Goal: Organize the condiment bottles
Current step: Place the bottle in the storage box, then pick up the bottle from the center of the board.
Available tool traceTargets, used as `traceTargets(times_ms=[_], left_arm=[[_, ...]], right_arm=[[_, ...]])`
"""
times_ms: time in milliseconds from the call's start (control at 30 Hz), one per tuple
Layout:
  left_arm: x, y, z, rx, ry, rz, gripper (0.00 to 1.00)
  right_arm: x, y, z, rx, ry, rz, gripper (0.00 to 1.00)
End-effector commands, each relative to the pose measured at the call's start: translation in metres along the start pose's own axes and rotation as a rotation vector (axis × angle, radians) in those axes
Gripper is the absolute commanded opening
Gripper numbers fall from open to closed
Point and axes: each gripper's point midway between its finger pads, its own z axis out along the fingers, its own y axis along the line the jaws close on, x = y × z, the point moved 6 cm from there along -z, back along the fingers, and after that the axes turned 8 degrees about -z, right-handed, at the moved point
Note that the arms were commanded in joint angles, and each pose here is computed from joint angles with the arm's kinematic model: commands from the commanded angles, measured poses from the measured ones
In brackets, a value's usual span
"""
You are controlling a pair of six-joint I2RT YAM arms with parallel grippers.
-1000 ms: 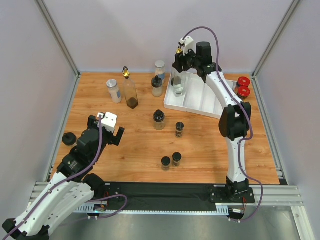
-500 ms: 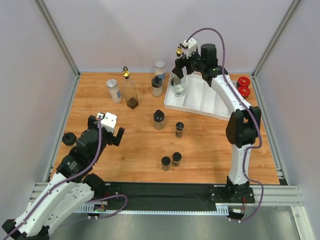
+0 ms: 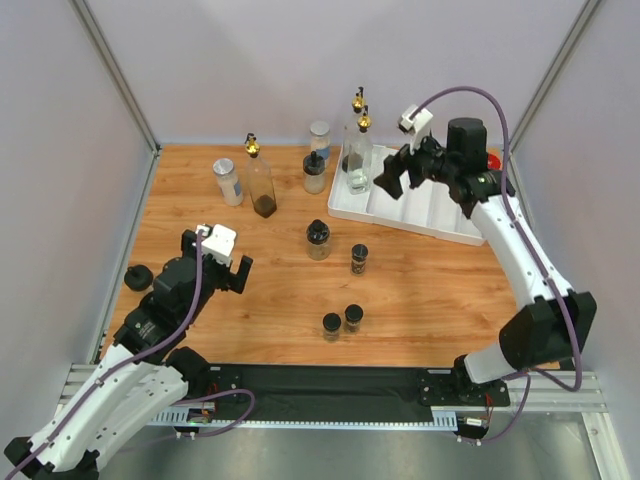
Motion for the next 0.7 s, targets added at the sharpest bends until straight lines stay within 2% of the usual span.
traceTargets(times_ms=[0, 33, 67, 300, 500, 667], left_arm=[[-0.024, -0.009, 0.003, 0.061, -0.053, -0.055, 1.0], [-0.026, -0.011, 0.004, 0.067, -0.051, -0.06, 1.0], [-0.028, -0.011, 0.005, 0.069, -0.046, -0.063, 1.0], [-0.05, -0.016, 0.013, 0.106, -0.057, -0.12, 1.0], [-0.077, -0.011, 0.028, 0.107, -0.051, -0.22, 1.0], [-0.111, 0.001, 0.039, 0.1, -0.064, -0.31, 1.0]], right_arm=[[0.016, 0.035, -0.032, -0.068, 0.041, -0.003, 1.0], [0.034, 0.045, -0.036, -0.083, 0.07, 0.017, 1.0], [0.027, 0.052, -0.052, -0.071, 0.043, -0.006, 1.0], [0.066, 0.104, -0.091, -0.136, 0.08, 0.033, 1.0], [0.085, 0.113, -0.105, -0.107, 0.038, 0.048, 1.0], [0.097, 0.104, -0.113, -0.067, 0.034, 0.091, 1.0]])
